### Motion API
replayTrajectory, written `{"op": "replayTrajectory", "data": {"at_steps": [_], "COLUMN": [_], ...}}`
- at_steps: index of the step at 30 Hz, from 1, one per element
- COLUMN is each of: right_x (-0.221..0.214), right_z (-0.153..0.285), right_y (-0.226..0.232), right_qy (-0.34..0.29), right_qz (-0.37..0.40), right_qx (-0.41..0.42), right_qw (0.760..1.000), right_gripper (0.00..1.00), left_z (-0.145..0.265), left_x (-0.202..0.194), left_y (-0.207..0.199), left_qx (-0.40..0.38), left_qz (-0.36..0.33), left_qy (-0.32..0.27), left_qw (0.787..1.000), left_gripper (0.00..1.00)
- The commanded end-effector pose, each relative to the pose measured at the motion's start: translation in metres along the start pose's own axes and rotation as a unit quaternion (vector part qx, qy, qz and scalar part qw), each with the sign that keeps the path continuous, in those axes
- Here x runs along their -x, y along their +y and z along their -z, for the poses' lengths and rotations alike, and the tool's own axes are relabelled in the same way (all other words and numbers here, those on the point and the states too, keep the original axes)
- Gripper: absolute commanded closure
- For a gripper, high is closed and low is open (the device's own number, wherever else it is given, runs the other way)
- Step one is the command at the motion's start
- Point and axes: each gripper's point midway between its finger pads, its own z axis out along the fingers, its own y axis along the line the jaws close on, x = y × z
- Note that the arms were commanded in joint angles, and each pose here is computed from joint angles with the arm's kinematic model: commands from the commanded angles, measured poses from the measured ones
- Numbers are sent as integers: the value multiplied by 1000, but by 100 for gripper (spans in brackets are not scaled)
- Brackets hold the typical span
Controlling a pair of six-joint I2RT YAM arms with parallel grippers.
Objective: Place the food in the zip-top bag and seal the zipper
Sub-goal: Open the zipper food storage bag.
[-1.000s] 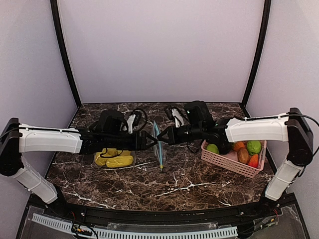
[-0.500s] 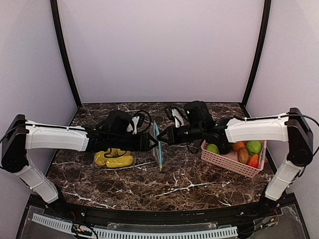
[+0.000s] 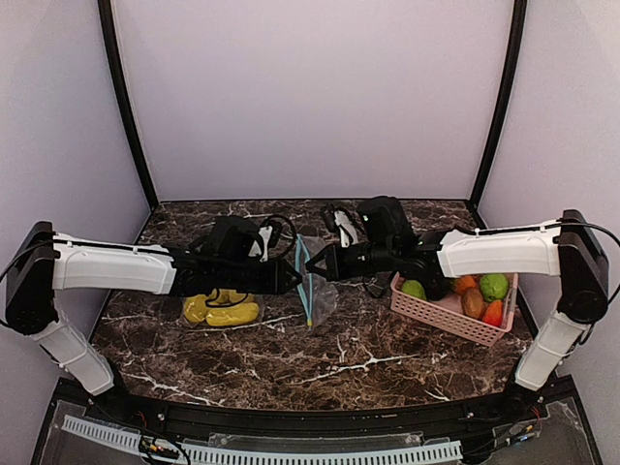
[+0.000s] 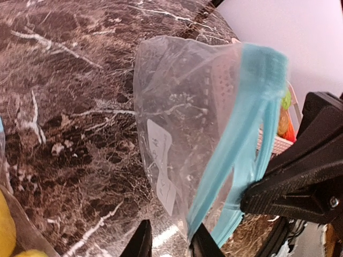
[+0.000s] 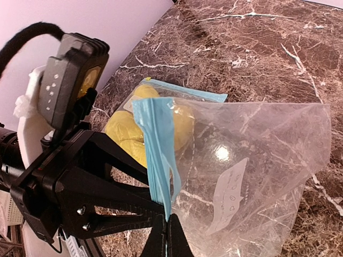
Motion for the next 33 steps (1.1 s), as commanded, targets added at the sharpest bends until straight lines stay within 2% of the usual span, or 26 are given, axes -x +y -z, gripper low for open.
{"op": "replayTrajectory", "data": {"at_steps": [1,3,7,16,25,26,27,28,30,33], "right_x": [6,5,6,9,-1,0,-1,0,3,7], "right_z": [-3,-2,4,21,2,0,0,1,8,28], "right_y": [1,-3,-15,-54,-49,-45,-38,-31,-20,-10], "right_qy": [-14,-14,-19,-30,-6,-9,-6,-6,-9,-14], "right_qz": [8,11,14,-5,-16,-12,-5,4,20,48], "right_qx": [-12,-28,-65,-186,-154,-143,-122,-105,-83,-74], "right_qw": [1000,999,998,982,988,990,993,994,996,996], "right_gripper": [100,100,100,100,100,92,75,66,52,38], "left_z": [-2,1,16,54,51,49,49,46,45,45], "left_x": [2,4,10,15,10,8,8,6,6,7], "left_y": [-3,4,26,60,39,39,38,39,39,38], "left_qx": [-6,15,79,197,146,144,145,148,151,151], "left_qz": [-1,-3,-20,-73,-102,-100,-98,-95,-94,-92], "left_qy": [-10,-16,-33,-28,3,10,15,21,27,26], "left_qw": [1000,1000,996,977,984,984,984,984,984,984], "left_gripper": [80,91,99,99,99,99,99,99,99,99]}}
